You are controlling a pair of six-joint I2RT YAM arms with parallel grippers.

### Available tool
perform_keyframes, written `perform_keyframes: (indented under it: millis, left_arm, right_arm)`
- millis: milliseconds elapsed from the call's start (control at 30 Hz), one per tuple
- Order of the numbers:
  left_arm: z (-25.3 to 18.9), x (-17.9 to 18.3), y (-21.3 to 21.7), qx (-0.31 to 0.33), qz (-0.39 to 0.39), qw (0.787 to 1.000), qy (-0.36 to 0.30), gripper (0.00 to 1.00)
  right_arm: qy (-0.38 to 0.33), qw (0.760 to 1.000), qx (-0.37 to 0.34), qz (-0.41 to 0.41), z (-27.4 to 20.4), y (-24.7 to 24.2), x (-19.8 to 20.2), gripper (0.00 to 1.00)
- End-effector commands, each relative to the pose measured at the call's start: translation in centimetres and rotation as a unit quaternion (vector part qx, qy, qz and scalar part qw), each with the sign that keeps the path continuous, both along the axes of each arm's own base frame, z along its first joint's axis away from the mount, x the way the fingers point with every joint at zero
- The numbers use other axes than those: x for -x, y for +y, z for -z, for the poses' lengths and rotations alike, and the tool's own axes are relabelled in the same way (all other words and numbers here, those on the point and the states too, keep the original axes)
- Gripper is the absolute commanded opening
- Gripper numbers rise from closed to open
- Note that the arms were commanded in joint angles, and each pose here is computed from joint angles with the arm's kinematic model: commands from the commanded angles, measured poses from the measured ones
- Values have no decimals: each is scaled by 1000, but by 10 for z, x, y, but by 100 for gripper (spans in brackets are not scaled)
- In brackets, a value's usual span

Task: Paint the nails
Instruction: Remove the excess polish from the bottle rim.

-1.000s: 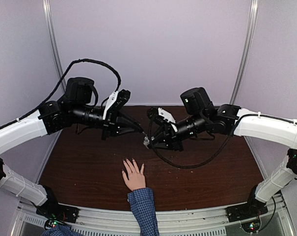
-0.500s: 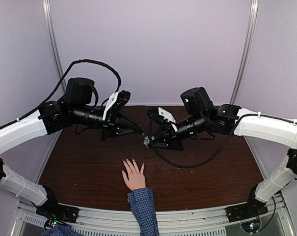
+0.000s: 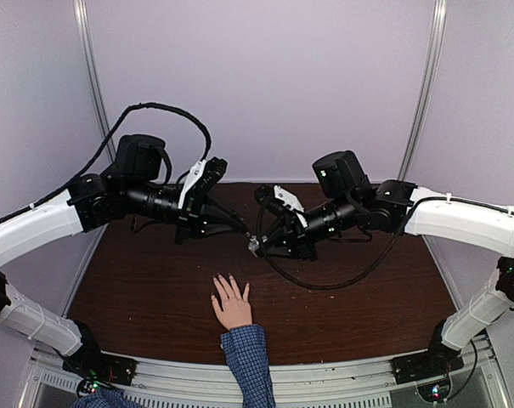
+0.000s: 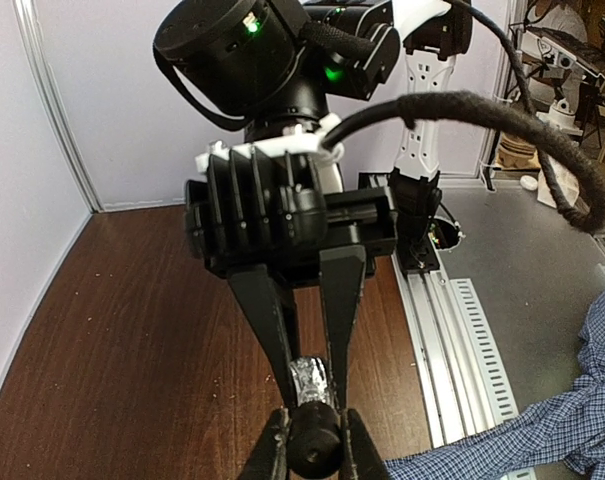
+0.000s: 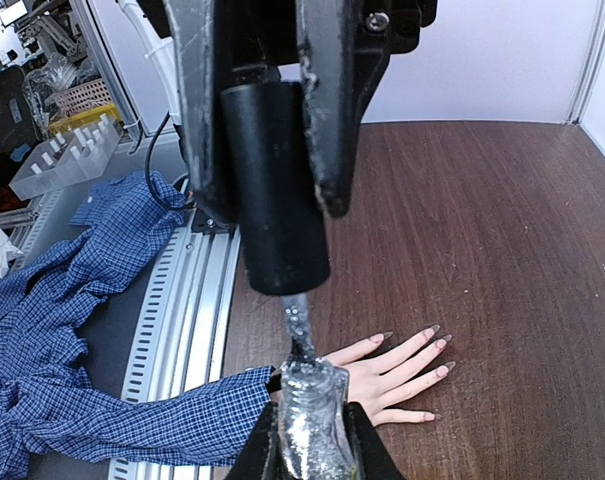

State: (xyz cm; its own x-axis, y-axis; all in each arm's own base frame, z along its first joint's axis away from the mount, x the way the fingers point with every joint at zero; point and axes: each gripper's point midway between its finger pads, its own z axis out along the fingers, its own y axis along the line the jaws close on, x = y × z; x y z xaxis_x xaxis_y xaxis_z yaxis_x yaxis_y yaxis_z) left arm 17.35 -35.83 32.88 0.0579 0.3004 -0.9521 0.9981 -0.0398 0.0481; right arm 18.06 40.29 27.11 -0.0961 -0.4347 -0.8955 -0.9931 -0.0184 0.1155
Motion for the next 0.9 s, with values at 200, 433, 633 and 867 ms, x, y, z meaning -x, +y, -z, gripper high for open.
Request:
perform_keyframes:
  millis: [200, 433, 633, 867]
  left_arm:
    - [-14, -4, -3, 16, 2, 1000, -14, 0]
    - [-16, -4, -2, 18, -1, 1000, -17, 0]
    - [-18, -4, -1, 20, -2, 1000, -19, 0]
    - [-17, -4, -2, 19, 0, 1000, -16, 0]
  right_arm:
    - [-13, 1000, -23, -14, -17, 3, 3, 0]
    - [-12, 1000, -13, -16, -10, 5, 3, 0]
    - [-13, 1000, -6, -17, -6, 5, 4, 0]
    - [-14, 1000, -4, -19, -6, 6, 5, 0]
